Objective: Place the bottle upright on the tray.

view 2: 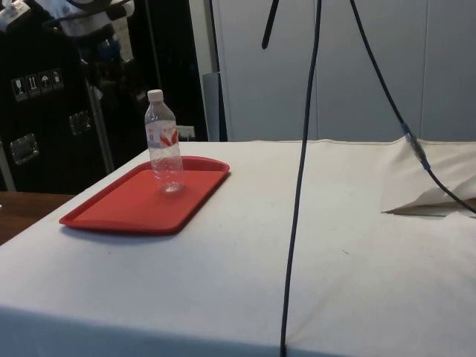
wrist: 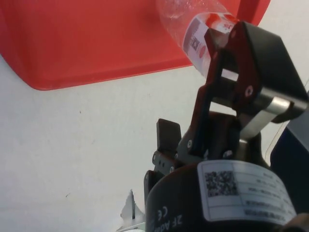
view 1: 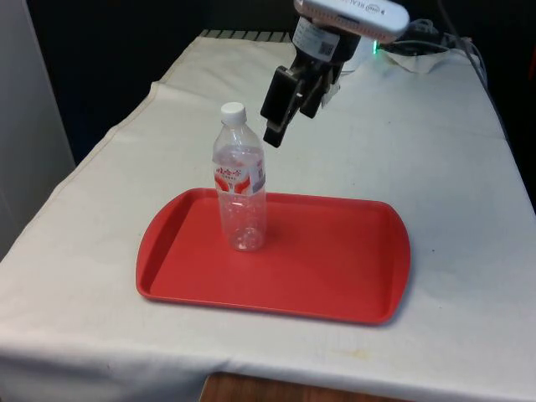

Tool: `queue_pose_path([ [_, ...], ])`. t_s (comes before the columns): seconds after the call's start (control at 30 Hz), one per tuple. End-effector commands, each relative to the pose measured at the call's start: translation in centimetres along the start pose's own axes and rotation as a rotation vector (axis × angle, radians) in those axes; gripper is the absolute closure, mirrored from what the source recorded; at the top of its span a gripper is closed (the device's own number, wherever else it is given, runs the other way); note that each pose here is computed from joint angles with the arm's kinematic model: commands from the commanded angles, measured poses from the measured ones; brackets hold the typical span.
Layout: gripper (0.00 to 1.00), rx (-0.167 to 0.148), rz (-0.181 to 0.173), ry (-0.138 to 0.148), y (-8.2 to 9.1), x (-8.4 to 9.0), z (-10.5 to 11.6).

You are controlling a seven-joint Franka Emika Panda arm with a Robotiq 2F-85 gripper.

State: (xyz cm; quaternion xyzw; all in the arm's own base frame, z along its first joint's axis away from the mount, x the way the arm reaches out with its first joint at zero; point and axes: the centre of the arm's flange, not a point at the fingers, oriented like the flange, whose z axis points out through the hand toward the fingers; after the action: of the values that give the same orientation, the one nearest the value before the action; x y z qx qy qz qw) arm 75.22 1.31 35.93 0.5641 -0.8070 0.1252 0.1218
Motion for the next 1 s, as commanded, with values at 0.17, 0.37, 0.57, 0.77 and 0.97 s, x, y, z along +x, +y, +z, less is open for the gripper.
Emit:
queue_pose_path([
  [0.17, 0.00, 0.015, -0.024, -0.008, 0.0, 0.1, -0.9],
  [0.37, 0.00, 0.026, -0.055, -0.004, 0.0, 0.3, -1.4],
  [0.57, 0.00, 0.025, -0.080, 0.009, 0.0, 0.4, -1.6],
  [0.77, 0.00, 0.048, -0.124, 0.004, -0.1, 0.5, -2.3],
  [0.97, 0.00, 0.059, -0.153, 0.009, -0.2, 0.7, -2.9],
])
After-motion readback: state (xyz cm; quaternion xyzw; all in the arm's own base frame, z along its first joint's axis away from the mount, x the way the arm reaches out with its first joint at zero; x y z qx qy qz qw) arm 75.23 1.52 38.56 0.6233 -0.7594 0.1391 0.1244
